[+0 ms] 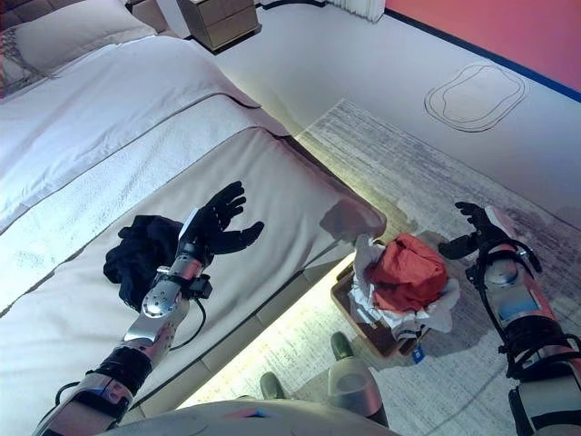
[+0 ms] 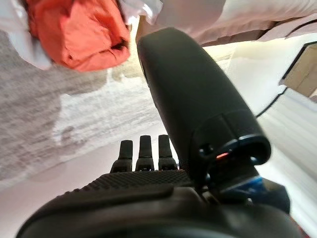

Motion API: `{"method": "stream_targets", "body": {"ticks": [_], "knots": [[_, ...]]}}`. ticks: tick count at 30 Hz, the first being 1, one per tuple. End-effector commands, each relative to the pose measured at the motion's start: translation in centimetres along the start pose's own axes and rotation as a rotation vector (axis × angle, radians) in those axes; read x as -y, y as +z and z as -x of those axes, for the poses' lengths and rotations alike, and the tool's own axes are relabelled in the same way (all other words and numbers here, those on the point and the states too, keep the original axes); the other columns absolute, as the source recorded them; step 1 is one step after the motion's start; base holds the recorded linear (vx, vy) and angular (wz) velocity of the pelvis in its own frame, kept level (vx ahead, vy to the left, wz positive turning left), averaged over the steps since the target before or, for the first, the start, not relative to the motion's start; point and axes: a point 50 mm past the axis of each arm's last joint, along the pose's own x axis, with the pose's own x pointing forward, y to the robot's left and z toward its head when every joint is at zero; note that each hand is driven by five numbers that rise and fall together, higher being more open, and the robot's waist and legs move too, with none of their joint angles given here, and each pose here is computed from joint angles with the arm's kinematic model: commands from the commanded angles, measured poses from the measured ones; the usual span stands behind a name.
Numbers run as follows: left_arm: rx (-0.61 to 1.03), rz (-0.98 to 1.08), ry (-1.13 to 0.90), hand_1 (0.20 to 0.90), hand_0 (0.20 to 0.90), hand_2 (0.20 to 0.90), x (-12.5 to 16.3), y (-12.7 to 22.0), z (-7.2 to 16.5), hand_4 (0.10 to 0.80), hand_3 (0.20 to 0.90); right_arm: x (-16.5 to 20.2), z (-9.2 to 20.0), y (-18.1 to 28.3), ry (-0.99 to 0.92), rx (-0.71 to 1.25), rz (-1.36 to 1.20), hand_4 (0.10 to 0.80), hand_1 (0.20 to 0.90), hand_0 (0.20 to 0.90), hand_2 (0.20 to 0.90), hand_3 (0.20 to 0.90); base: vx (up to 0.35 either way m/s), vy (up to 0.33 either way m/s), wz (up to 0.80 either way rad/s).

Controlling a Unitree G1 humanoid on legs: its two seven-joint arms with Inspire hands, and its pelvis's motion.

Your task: Pick up the clothes from the bed and place them into the basket

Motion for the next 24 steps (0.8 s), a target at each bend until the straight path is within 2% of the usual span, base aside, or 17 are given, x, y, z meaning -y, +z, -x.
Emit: {"method": "stream_targets", "body": {"ticks": [1, 7, 11, 18, 24], "knots": [[0.151, -0.011, 0.020, 0.900, 0.900, 0.900, -0.2, 2.4, -1.1, 0.800, 0.900, 6.0, -0.8, 6.0, -0.276, 0.219, 0.074, 0.800, 0.900, 0.900, 0.900, 0.900, 0.013, -0.015, 0.09], [0.141, -0.010, 0.045, 0.900, 0.900, 0.900, -0.1, 1.9, -0.9, 0.800, 0.900, 9.6, -1.0, 13.2, -0.455, 0.379, 0.061, 0.800, 0.900, 0.900, 0.900, 0.900, -0.006, -0.005, 0.27], [0.125, -0.029, 0.067, 0.900, 0.900, 0.900, -0.3, 1.3, -0.5, 0.800, 0.900, 11.5, -0.7, 17.7, -0.485, 0.475, 0.077, 0.800, 0.900, 0.900, 0.900, 0.900, -0.008, 0.036, 0.42], [0.096, -0.052, 0.109, 0.900, 0.900, 0.900, -1.3, 0.6, 0.6, 0.800, 0.900, 11.9, 0.2, 22.3, -0.474, 0.600, 0.062, 0.800, 0.900, 0.900, 0.900, 0.900, 0.018, 0.036, 0.47], [0.180, -0.070, 0.076, 0.900, 0.900, 0.900, -0.9, 2.0, 0.3, 0.800, 0.900, 11.7, 1.0, 25.9, -0.553, 0.682, 0.072, 0.800, 0.900, 0.900, 0.900, 0.900, -0.130, 0.023, 0.57]]}}
